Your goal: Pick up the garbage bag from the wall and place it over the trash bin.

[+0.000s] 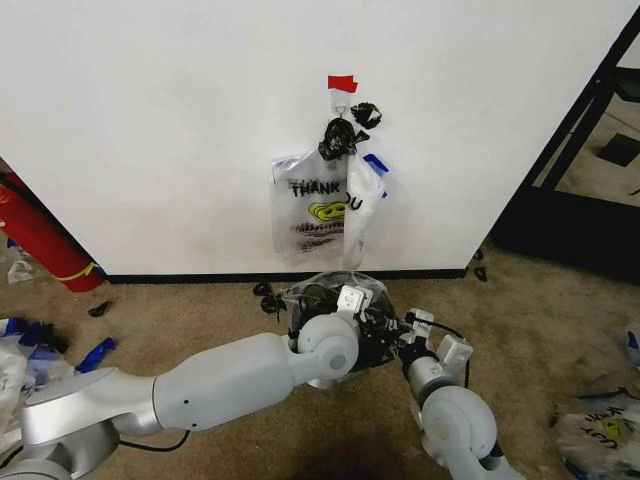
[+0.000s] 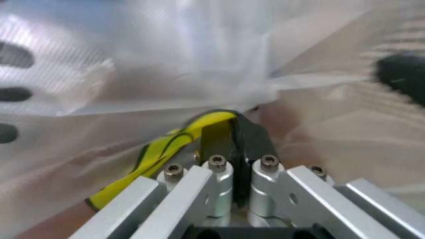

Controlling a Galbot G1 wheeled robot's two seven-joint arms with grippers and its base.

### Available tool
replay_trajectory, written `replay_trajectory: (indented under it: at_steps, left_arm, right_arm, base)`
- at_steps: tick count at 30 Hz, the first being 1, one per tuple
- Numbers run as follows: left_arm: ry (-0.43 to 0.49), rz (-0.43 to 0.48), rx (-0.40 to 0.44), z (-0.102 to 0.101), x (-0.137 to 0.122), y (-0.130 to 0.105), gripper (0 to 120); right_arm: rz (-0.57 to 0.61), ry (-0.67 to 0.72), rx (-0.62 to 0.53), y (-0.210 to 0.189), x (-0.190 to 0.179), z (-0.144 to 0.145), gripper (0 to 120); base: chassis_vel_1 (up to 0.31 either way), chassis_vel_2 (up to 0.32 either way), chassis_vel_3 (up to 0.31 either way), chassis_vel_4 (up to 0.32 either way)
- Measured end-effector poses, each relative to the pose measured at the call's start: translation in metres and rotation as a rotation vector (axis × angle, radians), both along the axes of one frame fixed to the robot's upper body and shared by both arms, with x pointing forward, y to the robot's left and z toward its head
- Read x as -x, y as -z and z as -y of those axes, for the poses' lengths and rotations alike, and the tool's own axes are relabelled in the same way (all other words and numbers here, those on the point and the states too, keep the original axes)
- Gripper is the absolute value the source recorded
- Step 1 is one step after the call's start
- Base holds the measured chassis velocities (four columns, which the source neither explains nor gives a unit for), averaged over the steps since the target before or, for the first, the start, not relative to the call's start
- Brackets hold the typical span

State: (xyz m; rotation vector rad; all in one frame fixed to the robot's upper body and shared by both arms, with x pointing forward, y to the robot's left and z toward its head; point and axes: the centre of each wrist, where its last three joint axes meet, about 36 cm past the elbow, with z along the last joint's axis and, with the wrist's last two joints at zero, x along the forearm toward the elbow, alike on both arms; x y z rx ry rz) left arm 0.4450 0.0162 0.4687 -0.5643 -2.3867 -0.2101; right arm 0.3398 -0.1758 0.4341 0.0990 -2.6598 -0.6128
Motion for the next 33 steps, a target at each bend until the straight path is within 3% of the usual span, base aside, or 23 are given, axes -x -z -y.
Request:
replay_trajectory:
  at_steps: [21,33]
  left_arm:
    - [-0.073,0.041,-0.159,-0.012,-0.014,0.014,0]
    - [-0.012,-0.003,-0.095,-0.006,0.007,0.001,0]
  right_arm:
    - [-0.002,-0.004,0.005,0.001,-0.001,0.0,1]
    - [-0.007,-0.002,0.007,0.004,-0.003,0.0,1]
  base:
    - [0.0,0.0,0.0,0.0]
    - [0.0,0.0,0.0,0.0]
